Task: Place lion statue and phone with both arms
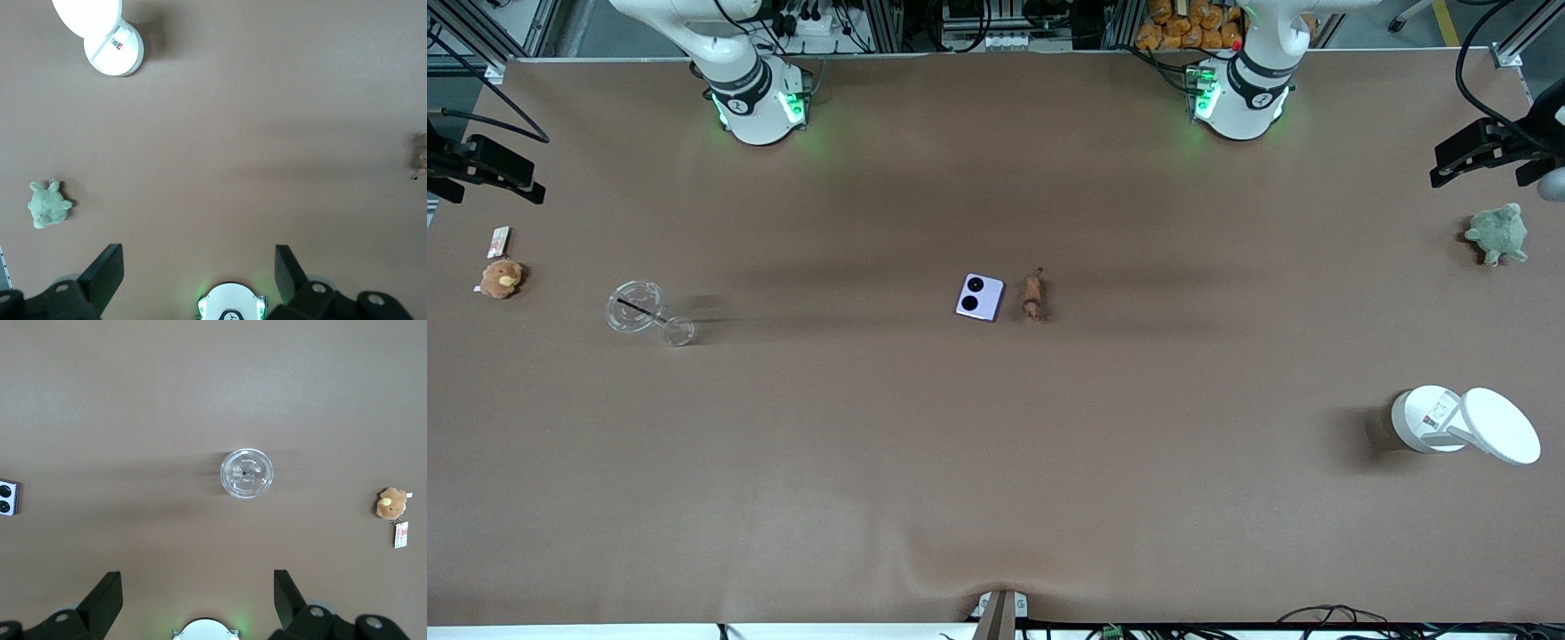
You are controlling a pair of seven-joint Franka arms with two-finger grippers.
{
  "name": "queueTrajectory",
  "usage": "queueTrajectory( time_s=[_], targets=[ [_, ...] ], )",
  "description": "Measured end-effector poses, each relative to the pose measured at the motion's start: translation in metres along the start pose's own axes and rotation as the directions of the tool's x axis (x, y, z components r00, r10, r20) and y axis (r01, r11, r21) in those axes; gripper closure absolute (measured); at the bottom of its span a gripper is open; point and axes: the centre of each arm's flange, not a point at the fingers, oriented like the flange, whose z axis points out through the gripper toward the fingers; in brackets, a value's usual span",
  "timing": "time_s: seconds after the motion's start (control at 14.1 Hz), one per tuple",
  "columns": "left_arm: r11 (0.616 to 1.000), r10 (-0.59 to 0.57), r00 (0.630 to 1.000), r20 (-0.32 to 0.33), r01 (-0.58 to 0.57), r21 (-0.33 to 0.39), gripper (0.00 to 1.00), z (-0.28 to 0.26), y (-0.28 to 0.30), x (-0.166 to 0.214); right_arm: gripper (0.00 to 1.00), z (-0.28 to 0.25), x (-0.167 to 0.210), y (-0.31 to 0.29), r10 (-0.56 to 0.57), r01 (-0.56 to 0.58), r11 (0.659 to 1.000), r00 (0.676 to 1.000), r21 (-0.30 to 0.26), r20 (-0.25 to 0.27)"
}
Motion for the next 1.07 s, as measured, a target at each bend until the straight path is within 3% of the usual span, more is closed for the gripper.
queueTrajectory(
  time_s=[0.64,1.07],
  targets=[
    [1.0,0.0,0.999,-0.032,-0.001,-0.023,0.0,-0.014,0.001,0.004,0.0,0.001,0.0,0.0,0.0,0.0,1.0,1.0,0.0,0.002],
    [0.994,-0.059,0.998,0.018,0.06,-0.096,0.0,0.007,0.026,0.025,0.0,0.001,0.0,0.0,0.0,0.0,1.0,1.0,0.0,0.003]
  ],
)
